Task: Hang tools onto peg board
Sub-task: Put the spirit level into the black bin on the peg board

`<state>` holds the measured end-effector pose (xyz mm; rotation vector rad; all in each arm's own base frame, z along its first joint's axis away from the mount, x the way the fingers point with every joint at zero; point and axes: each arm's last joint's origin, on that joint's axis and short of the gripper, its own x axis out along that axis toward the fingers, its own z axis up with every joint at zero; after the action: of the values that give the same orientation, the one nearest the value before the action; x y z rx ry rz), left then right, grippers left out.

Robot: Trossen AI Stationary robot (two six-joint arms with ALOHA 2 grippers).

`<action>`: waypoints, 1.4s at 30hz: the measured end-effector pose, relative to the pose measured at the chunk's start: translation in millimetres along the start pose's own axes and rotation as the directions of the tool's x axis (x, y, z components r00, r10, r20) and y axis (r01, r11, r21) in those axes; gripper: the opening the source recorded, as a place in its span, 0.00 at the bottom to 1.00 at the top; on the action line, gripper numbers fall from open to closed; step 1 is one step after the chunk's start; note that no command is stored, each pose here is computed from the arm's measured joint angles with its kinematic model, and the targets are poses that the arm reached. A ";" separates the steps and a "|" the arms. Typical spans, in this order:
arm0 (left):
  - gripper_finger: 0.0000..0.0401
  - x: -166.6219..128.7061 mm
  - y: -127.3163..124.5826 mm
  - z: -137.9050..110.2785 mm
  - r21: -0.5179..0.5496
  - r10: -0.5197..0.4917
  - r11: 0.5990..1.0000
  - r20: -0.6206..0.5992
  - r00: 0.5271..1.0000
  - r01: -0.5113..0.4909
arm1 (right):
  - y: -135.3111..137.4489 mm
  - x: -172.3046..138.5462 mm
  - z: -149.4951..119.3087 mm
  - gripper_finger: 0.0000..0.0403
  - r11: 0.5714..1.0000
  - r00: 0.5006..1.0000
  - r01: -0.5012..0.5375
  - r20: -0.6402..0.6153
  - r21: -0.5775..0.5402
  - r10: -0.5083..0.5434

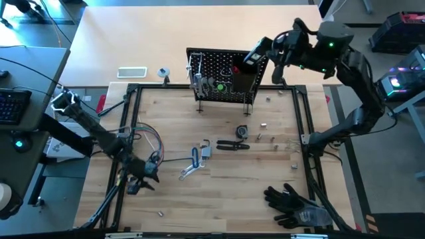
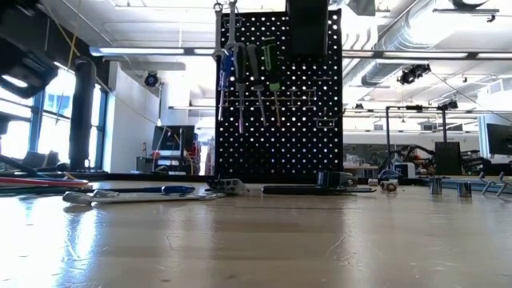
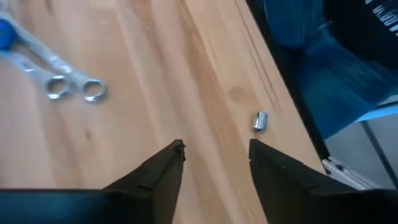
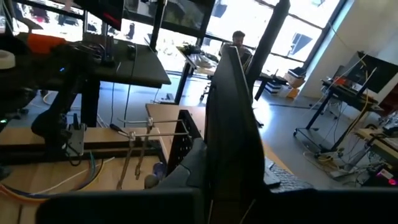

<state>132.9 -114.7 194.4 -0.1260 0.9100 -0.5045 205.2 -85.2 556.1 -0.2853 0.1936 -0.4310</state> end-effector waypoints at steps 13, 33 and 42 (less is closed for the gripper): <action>0.57 61.9 -47.1 -25.0 0.135 0.057 0.990 -0.053 0.997 -0.049 | -0.3 0.7 -1.1 0.09 1.000 1.000 0.004 -0.011 -0.003 -0.004; 0.58 97.5 -62.2 -19.8 0.218 0.217 0.955 -0.043 0.975 -0.203 | -3.0 0.8 -4.5 0.09 1.000 0.999 0.006 -0.038 -0.002 -0.006; 0.58 97.4 -61.4 -19.7 0.216 0.226 0.953 -0.042 0.973 -0.212 | -8.8 15.5 -15.5 0.09 0.997 0.994 -0.053 -0.093 0.050 0.057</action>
<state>144.5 -212.2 131.0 0.1841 0.9165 -0.3964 211.9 -103.2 542.3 -0.2130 0.2826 -0.3944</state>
